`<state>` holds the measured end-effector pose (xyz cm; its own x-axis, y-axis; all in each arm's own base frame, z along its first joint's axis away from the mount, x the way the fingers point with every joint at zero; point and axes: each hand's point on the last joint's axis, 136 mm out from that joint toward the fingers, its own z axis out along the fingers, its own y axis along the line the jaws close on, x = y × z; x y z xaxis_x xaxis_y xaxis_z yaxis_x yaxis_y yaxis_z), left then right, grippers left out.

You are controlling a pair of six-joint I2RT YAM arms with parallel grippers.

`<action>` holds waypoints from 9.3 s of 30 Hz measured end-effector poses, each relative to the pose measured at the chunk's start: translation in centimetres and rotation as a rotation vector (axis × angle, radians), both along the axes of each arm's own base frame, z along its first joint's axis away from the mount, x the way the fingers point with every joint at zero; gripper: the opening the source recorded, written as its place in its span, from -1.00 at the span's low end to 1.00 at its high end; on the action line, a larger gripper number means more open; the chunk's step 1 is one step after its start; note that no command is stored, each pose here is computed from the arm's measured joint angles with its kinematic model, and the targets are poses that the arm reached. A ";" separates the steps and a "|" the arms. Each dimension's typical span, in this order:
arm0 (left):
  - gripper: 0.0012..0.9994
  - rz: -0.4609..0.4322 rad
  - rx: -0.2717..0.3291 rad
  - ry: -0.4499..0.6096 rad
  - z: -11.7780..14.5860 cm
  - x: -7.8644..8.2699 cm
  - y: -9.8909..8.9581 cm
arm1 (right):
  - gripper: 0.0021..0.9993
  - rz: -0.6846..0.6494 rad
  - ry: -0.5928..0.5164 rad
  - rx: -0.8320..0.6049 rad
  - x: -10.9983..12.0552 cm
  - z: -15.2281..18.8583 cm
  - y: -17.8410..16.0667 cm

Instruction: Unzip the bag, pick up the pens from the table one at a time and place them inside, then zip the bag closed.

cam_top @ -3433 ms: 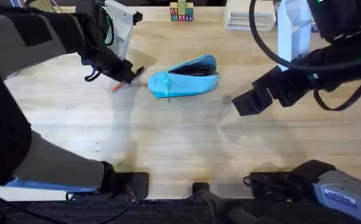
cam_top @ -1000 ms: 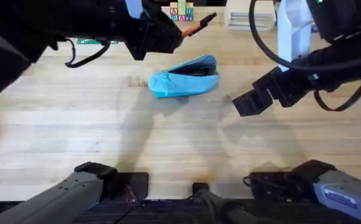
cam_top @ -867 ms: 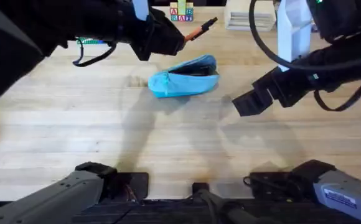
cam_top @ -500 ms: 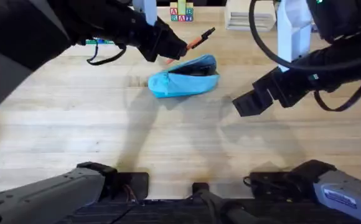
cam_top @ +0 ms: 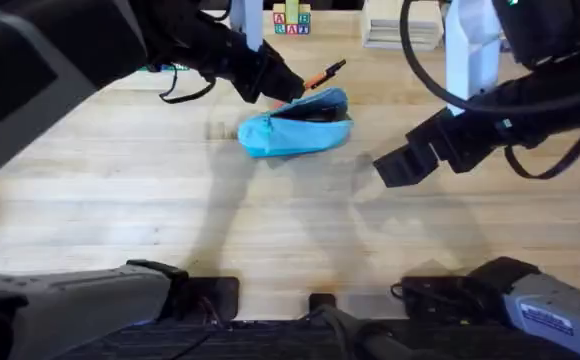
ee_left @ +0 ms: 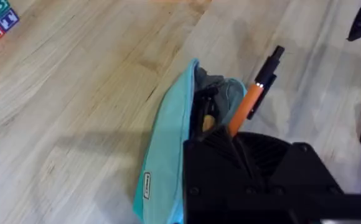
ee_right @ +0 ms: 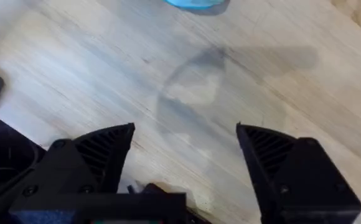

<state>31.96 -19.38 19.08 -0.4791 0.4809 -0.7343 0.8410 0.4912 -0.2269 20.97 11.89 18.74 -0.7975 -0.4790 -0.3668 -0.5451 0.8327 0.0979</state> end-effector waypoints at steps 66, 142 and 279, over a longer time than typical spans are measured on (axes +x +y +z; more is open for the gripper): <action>0.99 -0.023 0.004 0.171 -5.9 1.1 -1.0 | 1.00 0.000 0.000 0.000 0.0 0.0 0.0; 0.99 0.407 0.468 -0.163 6.8 -11.7 14.2 | 1.00 -0.075 0.010 0.027 0.3 0.1 0.1; 0.99 0.395 0.421 -0.063 1.1 -3.4 24.0 | 0.99 -0.500 -0.124 0.132 7.7 -3.7 20.1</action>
<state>28.60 4.57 20.19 -0.6430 0.5314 -0.5515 0.5811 0.8076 0.1005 28.67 32.00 15.03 -0.8634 0.0052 -0.5045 -0.0988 0.9788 0.1793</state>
